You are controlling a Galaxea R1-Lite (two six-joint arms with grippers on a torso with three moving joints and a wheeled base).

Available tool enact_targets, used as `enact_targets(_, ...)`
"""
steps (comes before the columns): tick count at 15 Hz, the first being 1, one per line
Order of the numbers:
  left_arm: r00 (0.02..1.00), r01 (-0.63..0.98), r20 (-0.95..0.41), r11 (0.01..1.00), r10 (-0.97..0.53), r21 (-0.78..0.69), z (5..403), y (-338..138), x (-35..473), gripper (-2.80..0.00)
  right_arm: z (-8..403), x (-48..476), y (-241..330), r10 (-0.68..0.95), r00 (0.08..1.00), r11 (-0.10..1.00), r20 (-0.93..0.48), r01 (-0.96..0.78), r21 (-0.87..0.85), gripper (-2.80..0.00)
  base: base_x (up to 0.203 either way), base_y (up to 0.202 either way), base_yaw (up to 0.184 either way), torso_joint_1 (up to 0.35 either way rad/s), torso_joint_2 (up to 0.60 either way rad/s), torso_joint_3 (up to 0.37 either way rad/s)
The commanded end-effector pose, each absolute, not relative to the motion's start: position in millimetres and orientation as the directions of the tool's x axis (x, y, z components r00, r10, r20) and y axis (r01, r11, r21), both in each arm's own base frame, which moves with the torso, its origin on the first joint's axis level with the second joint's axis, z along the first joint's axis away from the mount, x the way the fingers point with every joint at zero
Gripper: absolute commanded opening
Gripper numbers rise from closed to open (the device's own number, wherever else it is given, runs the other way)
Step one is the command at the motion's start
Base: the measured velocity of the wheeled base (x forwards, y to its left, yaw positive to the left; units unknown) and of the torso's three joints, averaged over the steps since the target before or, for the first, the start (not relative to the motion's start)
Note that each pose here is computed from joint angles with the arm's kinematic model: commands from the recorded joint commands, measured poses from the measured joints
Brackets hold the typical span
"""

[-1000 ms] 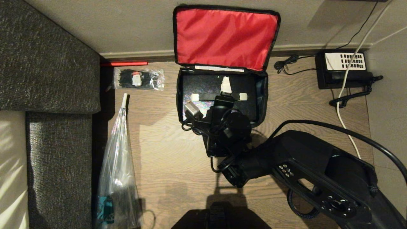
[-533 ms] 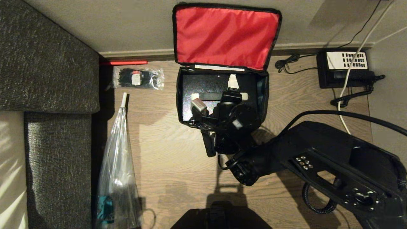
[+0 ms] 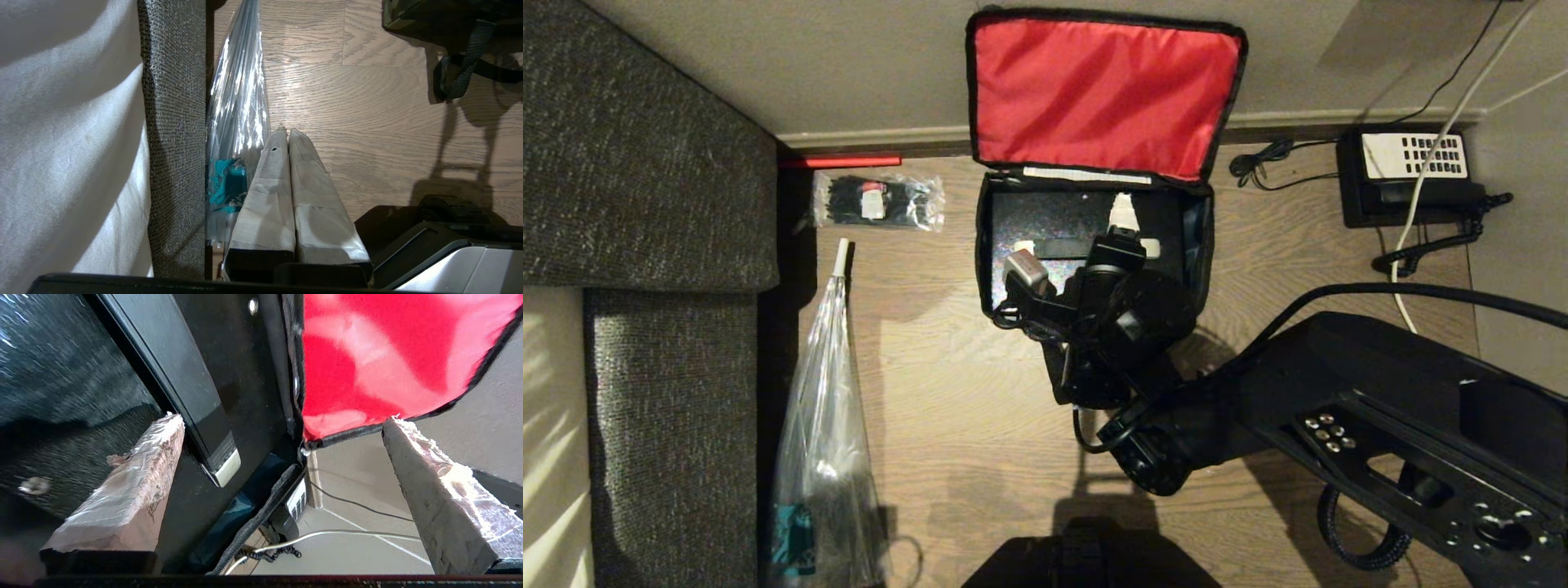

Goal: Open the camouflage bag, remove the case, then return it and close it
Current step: Grip the handle

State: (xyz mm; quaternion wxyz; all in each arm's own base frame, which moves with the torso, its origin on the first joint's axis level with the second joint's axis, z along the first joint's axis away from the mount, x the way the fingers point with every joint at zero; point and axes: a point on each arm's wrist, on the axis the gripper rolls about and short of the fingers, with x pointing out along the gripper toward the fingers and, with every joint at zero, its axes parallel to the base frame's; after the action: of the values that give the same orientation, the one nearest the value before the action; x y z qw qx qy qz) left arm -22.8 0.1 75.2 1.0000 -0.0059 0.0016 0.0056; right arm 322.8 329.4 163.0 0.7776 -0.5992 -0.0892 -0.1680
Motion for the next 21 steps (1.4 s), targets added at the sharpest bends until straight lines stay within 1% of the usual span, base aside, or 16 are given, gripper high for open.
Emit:
enact_targets(1, 1.0, -0.012, -0.005, 1.0, 0.012, -0.012, 74, 0, -23, -2.8, 149, 326, 333, -0.152, 0.932, 0.205, 0.328, 0.355, -0.912, 0.0, 0.0, 0.0, 0.0, 0.0, 0.0, 0.0)
enact_targets(4, 1.0, -0.012, -0.005, 1.0, 0.012, -0.012, 74, 0, -23, -2.8, 154, 325, 332, -0.156, 0.93, 0.21, 0.333, 0.361, -0.909, 0.0, 0.0, 0.0, 0.0, 0.0, 0.0, 0.0)
enact_targets(7, 1.0, -0.012, -0.005, 1.0, 0.012, -0.012, 74, 0, -23, -2.8, 141, 328, 335, -0.167, 0.935, 0.197, 0.312, 0.341, -0.919, 0.0, 0.0, 0.0, 0.0, 0.0, 0.0, 0.0)
enact_targets(10, 1.0, -0.012, -0.005, 1.0, 0.012, -0.012, 74, 0, -23, -2.8, 145, 334, 334, -0.182, 0.928, 0.175, 0.325, 0.356, -0.918, 0.0, 0.0, 0.0, 0.0, 0.0, 0.0, 0.0)
enact_targets(12, 1.0, -0.012, -0.005, 1.0, 0.012, -0.012, 74, 0, -23, -2.8, 140, 336, 335, -0.18, 0.929, 0.17, 0.323, 0.352, -0.92, 0.0, 0.0, 0.0, 0.0, 0.0, 0.0, 0.0)
enact_targets(21, 1.0, -0.012, -0.005, 1.0, 0.012, -0.012, 74, 0, -23, -2.8, 148, 357, 329, -0.196, 0.904, 0.173, 0.38, 0.413, -0.894, 0.0, 0.0, 0.0, 0.0, 0.0, 0.0, 0.0)
